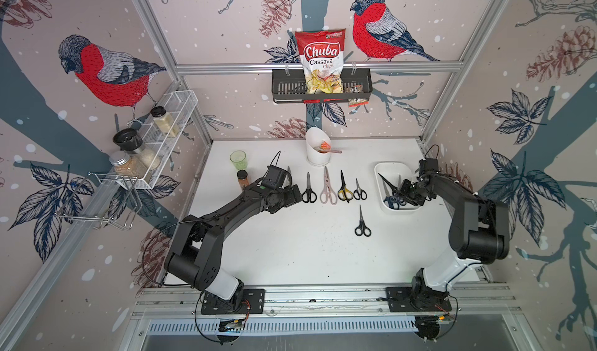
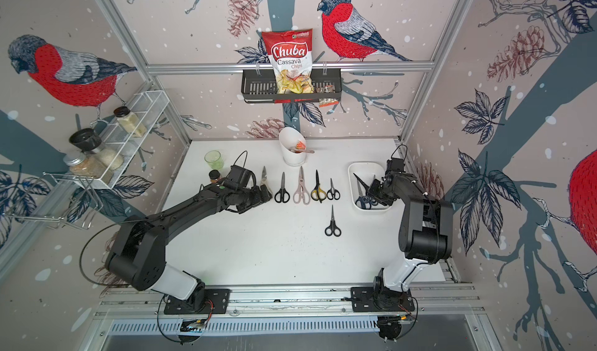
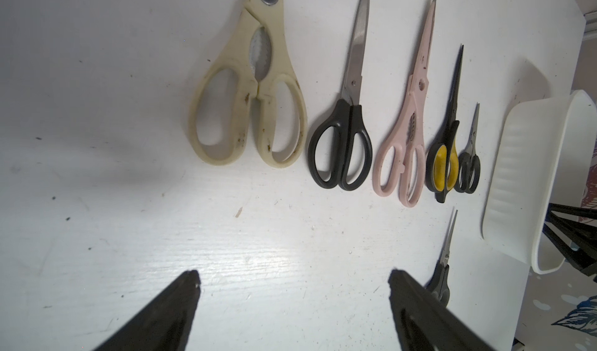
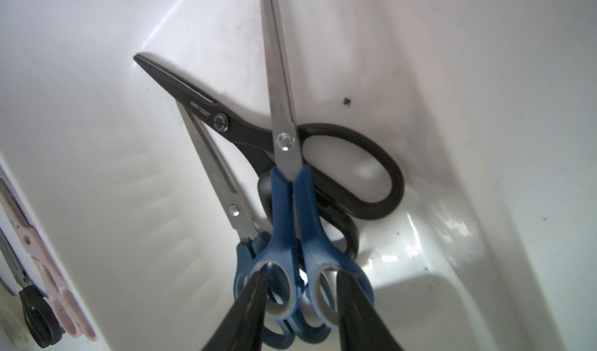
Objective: Take the scissors out of the storage box
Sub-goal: Pick up the scissors from the storage box.
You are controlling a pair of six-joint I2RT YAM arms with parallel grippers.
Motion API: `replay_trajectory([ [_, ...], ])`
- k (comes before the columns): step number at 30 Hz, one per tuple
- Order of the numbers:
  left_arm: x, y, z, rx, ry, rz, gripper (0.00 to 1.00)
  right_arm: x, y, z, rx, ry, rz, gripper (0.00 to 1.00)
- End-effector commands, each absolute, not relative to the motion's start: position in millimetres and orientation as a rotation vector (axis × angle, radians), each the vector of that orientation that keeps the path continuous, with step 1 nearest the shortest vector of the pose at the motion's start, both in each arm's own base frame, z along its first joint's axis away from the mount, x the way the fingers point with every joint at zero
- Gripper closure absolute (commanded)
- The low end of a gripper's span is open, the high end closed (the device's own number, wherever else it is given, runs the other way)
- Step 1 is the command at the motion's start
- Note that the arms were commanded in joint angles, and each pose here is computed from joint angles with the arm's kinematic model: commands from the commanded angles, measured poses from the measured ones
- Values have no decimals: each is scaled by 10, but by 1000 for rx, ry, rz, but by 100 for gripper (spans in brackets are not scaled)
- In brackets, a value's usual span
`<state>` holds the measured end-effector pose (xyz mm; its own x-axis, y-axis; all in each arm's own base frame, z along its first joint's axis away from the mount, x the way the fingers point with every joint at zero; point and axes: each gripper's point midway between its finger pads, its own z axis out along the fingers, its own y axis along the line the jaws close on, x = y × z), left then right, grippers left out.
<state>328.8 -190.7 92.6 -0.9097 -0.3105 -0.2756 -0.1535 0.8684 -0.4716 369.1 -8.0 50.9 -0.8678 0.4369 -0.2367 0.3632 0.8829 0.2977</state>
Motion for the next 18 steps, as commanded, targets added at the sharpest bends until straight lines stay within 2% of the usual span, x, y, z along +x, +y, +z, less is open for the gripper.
replay_trajectory([
  [1,3372,-1963,998,-307,2676,-658,5,3633,-29,494,571,2790,308,59],
  [18,3412,-1985,967,-282,2694,-647,5,3594,8,262,443,2883,42,61],
])
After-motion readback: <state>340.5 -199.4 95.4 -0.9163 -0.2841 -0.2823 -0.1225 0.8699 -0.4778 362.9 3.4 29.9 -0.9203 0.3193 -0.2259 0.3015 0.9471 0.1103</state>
